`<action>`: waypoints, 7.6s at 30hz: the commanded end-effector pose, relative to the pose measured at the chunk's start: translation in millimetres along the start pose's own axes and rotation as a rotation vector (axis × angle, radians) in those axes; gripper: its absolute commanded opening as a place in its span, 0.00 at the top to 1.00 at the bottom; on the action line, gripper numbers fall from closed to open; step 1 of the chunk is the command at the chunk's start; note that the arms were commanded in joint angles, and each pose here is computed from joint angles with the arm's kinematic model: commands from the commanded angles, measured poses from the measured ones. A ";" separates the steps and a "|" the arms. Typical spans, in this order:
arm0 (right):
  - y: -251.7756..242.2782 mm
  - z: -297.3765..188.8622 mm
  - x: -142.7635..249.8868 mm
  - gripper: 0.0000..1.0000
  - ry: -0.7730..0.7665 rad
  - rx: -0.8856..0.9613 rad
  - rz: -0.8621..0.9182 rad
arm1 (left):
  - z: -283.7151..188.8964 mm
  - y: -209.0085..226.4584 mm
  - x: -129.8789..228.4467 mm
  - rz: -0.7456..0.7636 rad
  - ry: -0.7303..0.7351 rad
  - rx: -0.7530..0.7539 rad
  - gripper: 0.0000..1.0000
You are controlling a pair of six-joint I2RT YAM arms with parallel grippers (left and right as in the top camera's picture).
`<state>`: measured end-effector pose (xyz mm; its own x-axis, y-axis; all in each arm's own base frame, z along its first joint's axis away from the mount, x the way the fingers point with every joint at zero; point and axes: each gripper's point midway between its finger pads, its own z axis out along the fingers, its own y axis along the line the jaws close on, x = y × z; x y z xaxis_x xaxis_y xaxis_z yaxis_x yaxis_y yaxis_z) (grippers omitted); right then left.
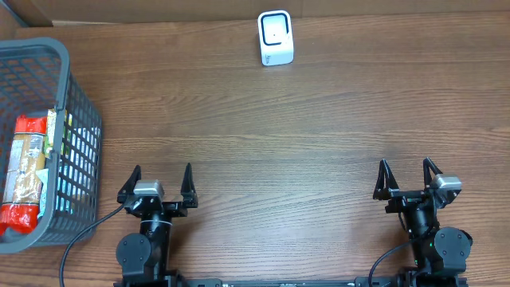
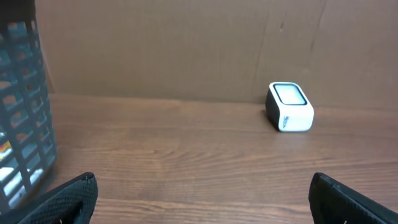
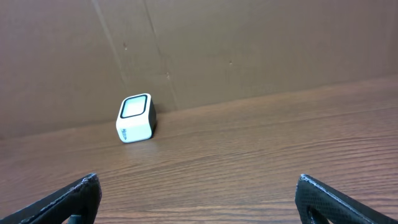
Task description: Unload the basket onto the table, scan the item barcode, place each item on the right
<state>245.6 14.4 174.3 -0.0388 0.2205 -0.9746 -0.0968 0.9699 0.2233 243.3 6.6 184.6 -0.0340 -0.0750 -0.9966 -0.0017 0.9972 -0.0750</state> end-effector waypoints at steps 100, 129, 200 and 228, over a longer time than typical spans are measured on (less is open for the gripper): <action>1.4 0.2 2.9 0.00 0.001 -0.010 -0.004 | 72.3 297.5 -80.0 -0.393 0.864 -0.794 0.21; 1.4 0.2 2.9 0.00 0.001 -0.010 -0.004 | 162.0 319.7 101.2 -0.185 1.123 -0.594 0.24; 1.4 0.2 2.9 0.00 0.001 -0.010 -0.005 | 114.9 -45.6 -9.9 -0.064 1.150 -0.544 0.96; 1.4 0.2 2.9 0.00 0.001 -0.010 -0.004 | 182.1 -123.5 -46.2 -0.054 1.156 -0.330 0.58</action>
<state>245.6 14.3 174.5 -0.0376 0.2201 -0.9748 -0.0967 0.9701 0.2227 407.9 -129.1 156.7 -0.9523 -0.2168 -0.2148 -0.2563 0.9502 0.1774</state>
